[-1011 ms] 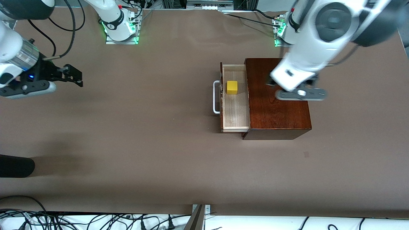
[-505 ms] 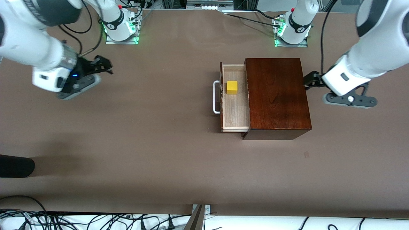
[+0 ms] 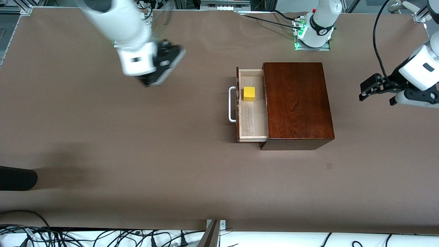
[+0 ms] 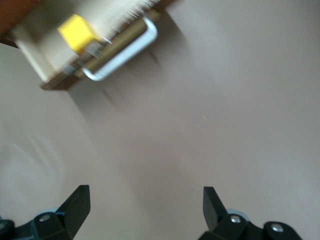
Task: Open drawer, take yellow block, close drawer
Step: 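Move the right gripper above the yellow cube in the open drawer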
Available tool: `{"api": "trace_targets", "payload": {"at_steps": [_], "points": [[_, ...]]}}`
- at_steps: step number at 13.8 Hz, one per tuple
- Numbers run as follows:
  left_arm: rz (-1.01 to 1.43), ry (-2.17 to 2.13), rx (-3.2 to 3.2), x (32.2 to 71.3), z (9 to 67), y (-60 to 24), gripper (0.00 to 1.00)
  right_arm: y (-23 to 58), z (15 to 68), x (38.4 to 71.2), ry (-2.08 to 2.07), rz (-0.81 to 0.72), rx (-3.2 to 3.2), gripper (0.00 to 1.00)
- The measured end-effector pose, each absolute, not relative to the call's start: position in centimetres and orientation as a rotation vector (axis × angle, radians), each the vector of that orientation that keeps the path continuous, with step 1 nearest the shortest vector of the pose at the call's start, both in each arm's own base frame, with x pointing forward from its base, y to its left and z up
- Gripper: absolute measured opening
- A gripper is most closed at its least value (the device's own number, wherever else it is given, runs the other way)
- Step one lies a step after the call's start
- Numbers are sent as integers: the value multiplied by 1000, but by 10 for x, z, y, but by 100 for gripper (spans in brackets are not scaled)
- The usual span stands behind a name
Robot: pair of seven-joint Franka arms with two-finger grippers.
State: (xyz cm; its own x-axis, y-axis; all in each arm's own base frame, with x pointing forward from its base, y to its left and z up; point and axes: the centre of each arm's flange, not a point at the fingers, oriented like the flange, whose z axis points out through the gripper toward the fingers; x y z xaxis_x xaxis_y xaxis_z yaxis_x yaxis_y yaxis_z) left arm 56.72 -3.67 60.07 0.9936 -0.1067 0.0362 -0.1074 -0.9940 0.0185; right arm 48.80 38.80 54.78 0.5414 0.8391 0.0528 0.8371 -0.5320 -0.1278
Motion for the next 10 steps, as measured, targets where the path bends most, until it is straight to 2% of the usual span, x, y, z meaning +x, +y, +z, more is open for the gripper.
{"api": "trace_targets", "payload": {"at_steps": [6, 10], "points": [[-37, -126, 3124, 548, 583, -32, 100, 558, 479, 447, -1825, -65, -2490, 100], [-47, -117, 3126, 547, 582, -39, 100, 616, 421, 429, -1981, -133, -2438, 100]]}}
